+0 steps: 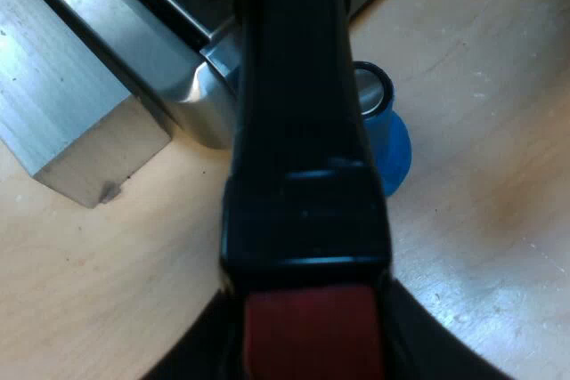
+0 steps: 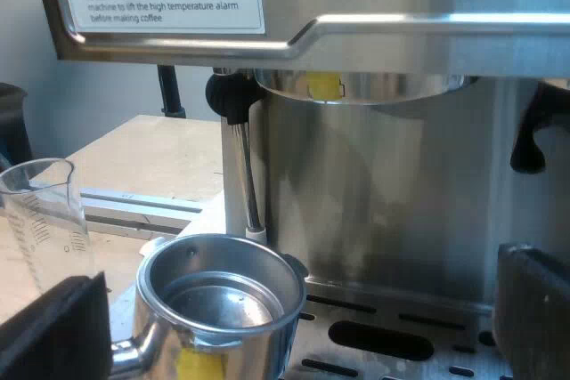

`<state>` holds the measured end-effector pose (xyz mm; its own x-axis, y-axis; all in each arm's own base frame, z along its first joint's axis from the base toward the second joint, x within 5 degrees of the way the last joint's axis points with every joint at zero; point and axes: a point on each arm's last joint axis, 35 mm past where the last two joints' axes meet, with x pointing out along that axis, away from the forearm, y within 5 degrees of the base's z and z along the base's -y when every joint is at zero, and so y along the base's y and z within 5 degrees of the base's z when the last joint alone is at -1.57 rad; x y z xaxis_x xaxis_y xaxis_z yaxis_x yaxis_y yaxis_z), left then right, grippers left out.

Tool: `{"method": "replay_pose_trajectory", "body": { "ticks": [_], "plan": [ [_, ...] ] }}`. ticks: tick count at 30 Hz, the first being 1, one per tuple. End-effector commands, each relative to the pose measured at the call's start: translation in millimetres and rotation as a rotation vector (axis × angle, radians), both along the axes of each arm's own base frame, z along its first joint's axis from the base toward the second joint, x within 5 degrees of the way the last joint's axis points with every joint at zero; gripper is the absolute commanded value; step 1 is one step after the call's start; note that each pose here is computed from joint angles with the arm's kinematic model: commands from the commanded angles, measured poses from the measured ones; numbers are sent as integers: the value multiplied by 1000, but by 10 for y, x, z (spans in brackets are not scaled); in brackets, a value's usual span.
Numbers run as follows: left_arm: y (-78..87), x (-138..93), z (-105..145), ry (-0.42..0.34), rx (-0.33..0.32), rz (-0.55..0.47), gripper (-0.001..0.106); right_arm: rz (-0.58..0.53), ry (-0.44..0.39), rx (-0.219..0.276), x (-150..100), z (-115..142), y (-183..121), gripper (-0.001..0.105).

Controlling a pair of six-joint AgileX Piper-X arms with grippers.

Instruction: Put the handle in the coffee machine

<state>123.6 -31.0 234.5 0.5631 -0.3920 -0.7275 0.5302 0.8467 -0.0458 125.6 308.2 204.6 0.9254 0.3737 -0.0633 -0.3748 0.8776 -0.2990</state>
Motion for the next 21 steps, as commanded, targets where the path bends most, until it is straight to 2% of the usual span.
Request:
{"method": "replay_pose_trajectory", "body": {
  "ticks": [1, 21],
  "plan": [
    [-6, 24, 102, -64, -17, -6, 0, 3, -7, -5, 17, 10, -6, 87],
    [-8, 30, 110, -73, -19, -8, 0, 3, -7, -5, 17, 10, -6, 87]
  ]
}}
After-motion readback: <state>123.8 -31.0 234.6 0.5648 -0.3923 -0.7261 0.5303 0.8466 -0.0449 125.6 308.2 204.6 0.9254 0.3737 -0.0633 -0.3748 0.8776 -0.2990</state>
